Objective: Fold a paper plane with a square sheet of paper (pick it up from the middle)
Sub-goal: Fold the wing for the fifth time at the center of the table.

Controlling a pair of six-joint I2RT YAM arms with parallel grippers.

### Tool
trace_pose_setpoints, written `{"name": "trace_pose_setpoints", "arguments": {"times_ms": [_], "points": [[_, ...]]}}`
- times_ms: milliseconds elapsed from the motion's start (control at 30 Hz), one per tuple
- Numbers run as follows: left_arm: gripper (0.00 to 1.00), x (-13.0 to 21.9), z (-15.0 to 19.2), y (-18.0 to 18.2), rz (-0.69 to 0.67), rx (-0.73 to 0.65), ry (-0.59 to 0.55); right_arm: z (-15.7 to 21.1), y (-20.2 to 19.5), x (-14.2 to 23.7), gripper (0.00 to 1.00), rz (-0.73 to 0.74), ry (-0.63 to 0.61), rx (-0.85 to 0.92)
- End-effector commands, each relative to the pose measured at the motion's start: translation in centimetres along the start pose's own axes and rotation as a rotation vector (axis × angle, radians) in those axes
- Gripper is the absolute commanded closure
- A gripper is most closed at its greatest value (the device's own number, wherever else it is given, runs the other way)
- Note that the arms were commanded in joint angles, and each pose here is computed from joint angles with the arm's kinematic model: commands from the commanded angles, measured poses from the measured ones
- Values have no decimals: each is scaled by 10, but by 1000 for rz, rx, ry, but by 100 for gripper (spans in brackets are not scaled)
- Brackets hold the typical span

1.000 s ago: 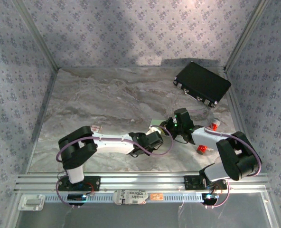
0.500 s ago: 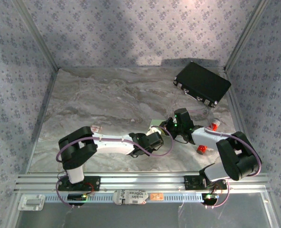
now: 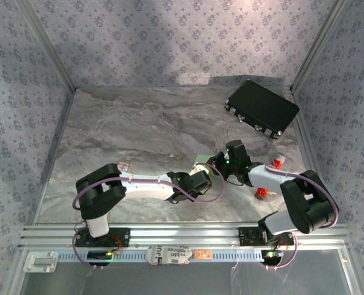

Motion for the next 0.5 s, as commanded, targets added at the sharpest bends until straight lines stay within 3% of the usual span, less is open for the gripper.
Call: {"name": "trace_pose_setpoints", "arguments": {"times_ms": [0,233,467], "points": [[75,5,-1,0,-14,-21,-13,-2,3,4,91,-13,-20,-7],[75,4,1,1,-23,-26,-11,-3,4,5,92,-19,-18,-5],[82,4,0,0,-18,-24,-15,-3,2,4,92,-14,-18,-7]]}}
Point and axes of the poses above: each hand's point on the last joint's axis, 136 mm out from that joint toward the fingers, its own x axis back along the fingers, its own y axis along the line the jaws close on, z = x × y, the point moved 5 cm from there along x, back along the fingers, and after that the axes turned 11 degrees about -x, right-handed, at the moved point
